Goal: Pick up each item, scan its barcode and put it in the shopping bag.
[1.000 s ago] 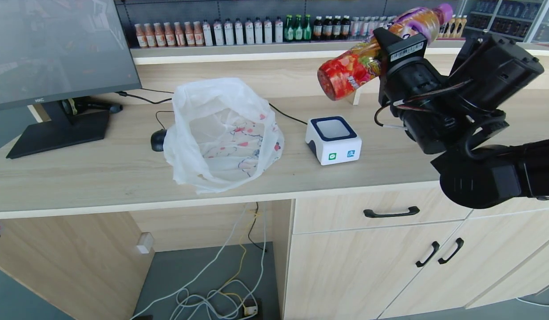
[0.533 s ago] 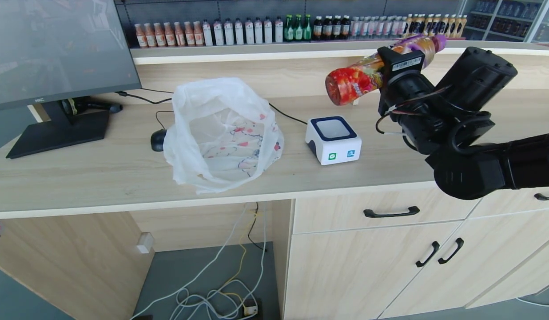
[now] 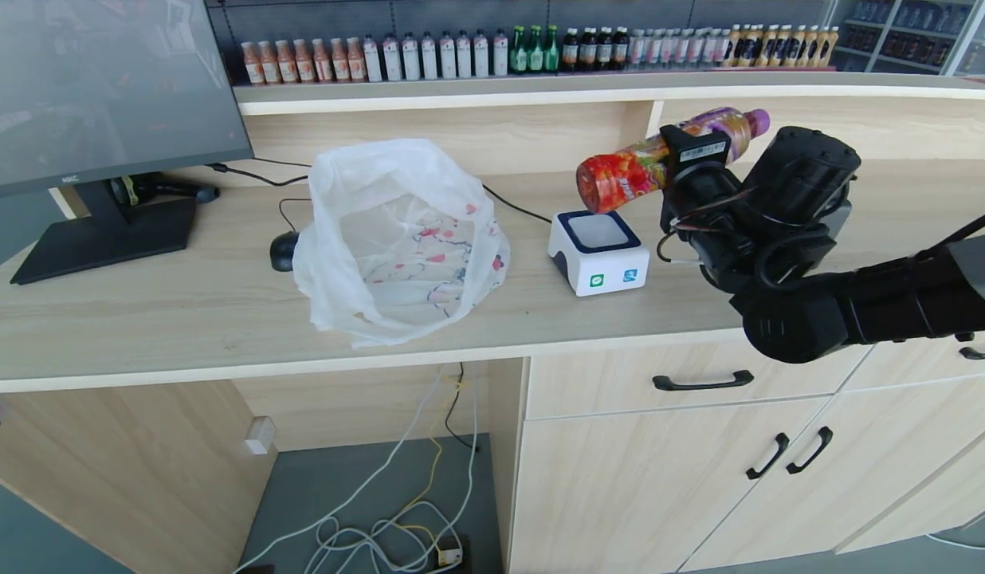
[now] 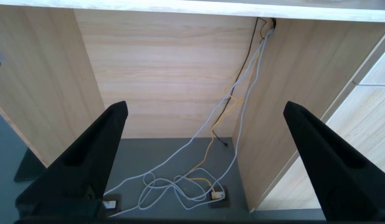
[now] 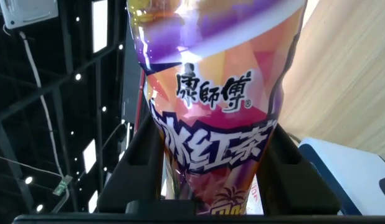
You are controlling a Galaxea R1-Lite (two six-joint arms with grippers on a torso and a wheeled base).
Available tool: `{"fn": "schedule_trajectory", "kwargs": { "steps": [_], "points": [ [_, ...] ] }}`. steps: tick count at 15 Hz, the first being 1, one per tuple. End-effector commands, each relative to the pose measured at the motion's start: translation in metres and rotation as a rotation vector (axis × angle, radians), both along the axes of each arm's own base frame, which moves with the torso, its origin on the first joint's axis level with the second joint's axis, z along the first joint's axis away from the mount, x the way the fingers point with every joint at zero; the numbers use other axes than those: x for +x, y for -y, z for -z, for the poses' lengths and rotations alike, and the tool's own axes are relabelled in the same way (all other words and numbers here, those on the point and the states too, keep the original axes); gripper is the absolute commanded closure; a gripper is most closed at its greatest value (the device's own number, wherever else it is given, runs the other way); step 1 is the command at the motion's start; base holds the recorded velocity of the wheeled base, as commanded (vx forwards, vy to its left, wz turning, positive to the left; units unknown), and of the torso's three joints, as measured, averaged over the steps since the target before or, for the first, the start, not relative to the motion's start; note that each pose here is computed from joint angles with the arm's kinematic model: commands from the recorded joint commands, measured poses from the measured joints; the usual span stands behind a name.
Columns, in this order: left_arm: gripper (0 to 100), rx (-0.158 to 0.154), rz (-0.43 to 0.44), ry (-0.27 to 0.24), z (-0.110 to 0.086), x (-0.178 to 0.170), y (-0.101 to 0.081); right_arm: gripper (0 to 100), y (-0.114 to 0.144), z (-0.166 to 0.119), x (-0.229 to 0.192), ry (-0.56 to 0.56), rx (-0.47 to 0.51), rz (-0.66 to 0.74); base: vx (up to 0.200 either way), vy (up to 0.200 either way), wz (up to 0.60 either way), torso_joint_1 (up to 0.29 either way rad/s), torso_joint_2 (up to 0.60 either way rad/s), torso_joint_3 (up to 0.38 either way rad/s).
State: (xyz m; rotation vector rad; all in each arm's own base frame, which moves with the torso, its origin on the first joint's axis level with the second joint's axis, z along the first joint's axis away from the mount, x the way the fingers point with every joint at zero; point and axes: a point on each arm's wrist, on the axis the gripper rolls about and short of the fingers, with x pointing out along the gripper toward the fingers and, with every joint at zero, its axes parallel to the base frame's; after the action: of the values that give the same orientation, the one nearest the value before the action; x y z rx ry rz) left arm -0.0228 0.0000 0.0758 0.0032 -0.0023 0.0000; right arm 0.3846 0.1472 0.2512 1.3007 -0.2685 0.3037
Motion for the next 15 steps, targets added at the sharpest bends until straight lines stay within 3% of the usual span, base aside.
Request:
{"fn": "schedule_trajectory", "kwargs": {
  "steps": [1,15],
  "points": [
    [0,0.0,0.0,0.001,0.0,0.0,0.0,100,-0.001,0.002,0.003,-0.001,-0.002,0.001,0.0,0.0,0.0,0.0,0.0,0.0],
    [0,0.0,0.0,0.001,0.0,0.0,0.0,100,-0.007,0.03,0.018,-0.06,-0.038,0.008,0.0,0.0,0.0,0.0,0.0,0.0]
  ]
}}
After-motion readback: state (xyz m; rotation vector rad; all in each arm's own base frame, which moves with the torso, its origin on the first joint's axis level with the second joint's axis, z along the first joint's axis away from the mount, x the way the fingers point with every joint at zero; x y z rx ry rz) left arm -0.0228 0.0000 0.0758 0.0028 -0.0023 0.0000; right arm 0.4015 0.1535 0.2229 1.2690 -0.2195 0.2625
